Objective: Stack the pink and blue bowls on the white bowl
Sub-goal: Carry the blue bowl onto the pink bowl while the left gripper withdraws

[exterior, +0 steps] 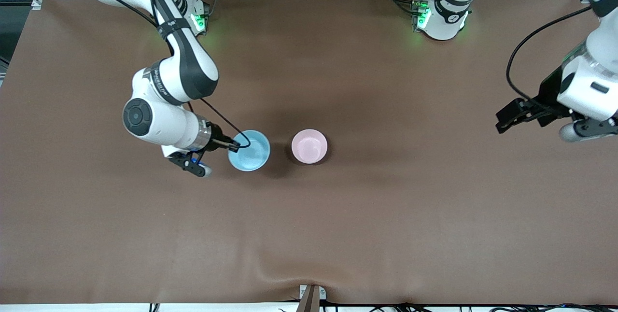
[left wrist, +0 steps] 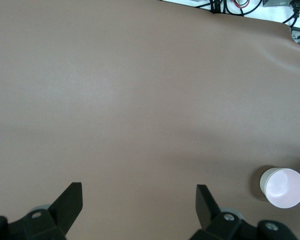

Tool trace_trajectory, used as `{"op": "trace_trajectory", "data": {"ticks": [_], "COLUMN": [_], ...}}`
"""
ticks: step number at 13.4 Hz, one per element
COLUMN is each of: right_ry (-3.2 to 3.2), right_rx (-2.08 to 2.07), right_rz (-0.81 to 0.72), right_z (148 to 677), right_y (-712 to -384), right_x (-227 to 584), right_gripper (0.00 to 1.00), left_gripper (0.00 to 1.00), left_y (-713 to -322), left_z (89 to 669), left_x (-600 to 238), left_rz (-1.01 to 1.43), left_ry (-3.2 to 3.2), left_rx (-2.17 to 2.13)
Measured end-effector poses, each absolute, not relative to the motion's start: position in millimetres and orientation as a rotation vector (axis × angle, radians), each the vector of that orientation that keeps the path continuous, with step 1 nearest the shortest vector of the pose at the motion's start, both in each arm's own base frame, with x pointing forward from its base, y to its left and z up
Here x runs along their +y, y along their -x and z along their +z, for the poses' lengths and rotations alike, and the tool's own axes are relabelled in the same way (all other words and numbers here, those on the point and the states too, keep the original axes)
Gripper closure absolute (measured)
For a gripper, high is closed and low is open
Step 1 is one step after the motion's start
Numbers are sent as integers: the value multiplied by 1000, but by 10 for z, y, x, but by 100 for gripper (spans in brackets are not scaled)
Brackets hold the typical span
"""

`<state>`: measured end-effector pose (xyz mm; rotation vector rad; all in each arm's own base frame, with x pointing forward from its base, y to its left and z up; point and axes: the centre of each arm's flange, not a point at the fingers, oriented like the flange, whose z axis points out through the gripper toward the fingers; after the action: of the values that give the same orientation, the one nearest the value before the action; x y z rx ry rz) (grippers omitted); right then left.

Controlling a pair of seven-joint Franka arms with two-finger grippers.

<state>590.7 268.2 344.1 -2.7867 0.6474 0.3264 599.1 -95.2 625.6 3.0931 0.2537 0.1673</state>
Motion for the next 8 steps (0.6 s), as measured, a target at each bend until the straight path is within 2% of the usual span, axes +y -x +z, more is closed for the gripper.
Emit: {"op": "trace_trajectory", "data": {"ticks": [4, 8], "right_ry": [2752, 2763], "right_rx": [715, 737], "right_rz": [249, 241], "right_z": [3380, 3029], "right_y": [-5663, -5351], "right_x": [3404, 3982], "right_gripper": [96, 96], "left_gripper": [0, 0], "left_y": [-5920, -5824], "left_z": [6370, 6390], "left_x": [-733, -580], "left_rz": [164, 113], "left_ry": [-3113, -3147], "left_rx": [230, 175]}}
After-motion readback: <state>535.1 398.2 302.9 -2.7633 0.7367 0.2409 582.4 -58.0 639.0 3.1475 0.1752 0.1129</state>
